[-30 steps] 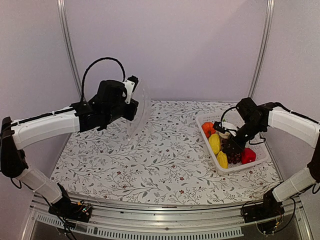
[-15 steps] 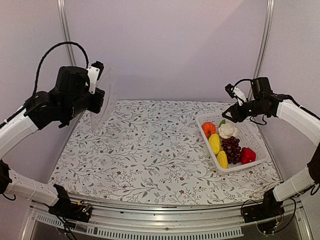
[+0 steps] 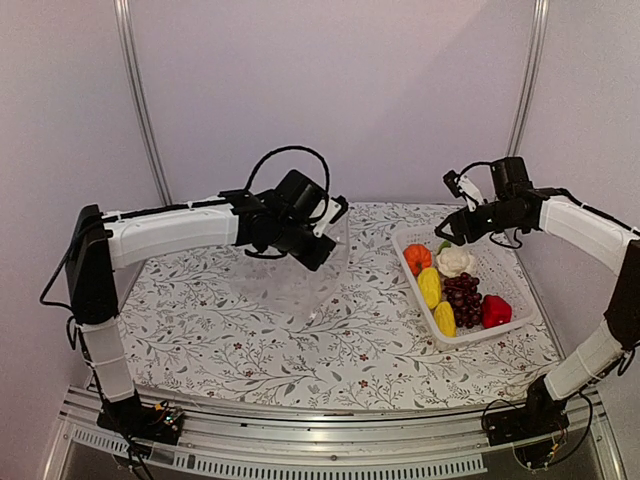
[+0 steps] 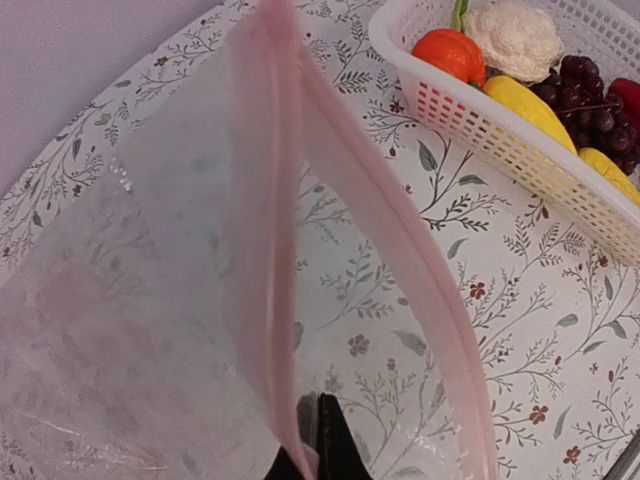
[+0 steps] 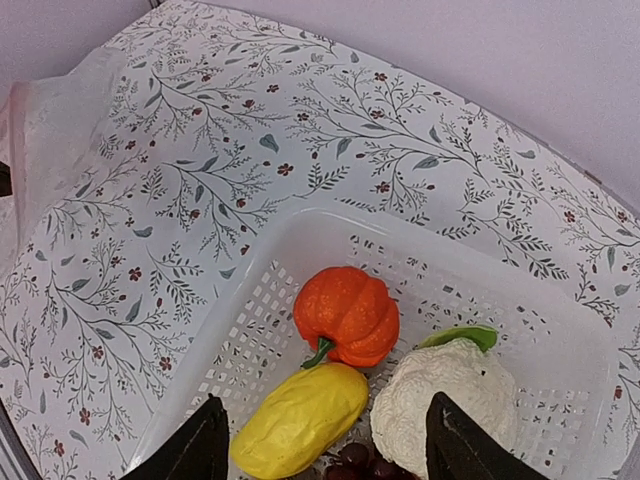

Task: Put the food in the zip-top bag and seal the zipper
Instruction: Pick up the fake vegetable from the bin.

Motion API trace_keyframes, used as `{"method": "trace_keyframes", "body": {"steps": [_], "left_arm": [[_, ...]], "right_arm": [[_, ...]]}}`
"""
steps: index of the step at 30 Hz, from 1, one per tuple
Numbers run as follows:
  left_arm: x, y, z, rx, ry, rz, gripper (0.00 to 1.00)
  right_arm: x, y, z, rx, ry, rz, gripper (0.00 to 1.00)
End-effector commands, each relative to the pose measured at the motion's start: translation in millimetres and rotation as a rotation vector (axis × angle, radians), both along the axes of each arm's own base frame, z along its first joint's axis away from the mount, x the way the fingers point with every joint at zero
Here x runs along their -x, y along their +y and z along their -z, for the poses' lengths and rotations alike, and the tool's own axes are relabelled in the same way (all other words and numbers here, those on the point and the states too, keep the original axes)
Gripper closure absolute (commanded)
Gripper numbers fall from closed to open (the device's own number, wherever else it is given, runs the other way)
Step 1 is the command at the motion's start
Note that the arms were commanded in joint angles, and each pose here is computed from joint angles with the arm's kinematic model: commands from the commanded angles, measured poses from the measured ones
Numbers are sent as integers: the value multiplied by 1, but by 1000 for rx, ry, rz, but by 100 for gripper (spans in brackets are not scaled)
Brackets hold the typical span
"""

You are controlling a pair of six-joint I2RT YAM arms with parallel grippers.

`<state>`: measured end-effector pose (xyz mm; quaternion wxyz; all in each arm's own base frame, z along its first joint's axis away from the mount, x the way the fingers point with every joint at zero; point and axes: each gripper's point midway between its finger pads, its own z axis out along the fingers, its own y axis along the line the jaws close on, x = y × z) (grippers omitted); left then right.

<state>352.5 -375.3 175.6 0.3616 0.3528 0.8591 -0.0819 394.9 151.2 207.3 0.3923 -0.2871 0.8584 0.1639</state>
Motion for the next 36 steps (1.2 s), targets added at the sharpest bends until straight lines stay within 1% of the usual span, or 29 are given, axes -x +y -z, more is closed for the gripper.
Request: {"method": "trace_keyframes", "body": {"steps": [1, 3, 6, 9, 10, 13, 23, 36], "left_arm": [[7, -24, -26, 194, 81, 85, 100], [10, -25, -22, 237, 87, 107, 100], [19, -26, -28, 319, 103, 137, 100], [25, -24, -32, 352, 92, 154, 100], [26, -22, -33, 351, 85, 154, 100], [27, -17, -33, 336, 68, 153, 100], [29, -13, -28, 314, 61, 155, 100], [27, -10, -28, 303, 54, 148, 100]], "right_arm": [[-1, 11, 17, -40, 59, -42, 35], [-2, 13, 23, -43, 71, -44, 35], [-7, 13, 35, -38, 92, -46, 35], [-17, 13, 48, -21, 116, -16, 35], [-21, 14, 53, -16, 130, 0, 34], [-30, 16, 71, 15, 158, 25, 27], [-55, 19, 103, 39, 224, 69, 21], [-58, 36, 129, 46, 277, 34, 20]]}}
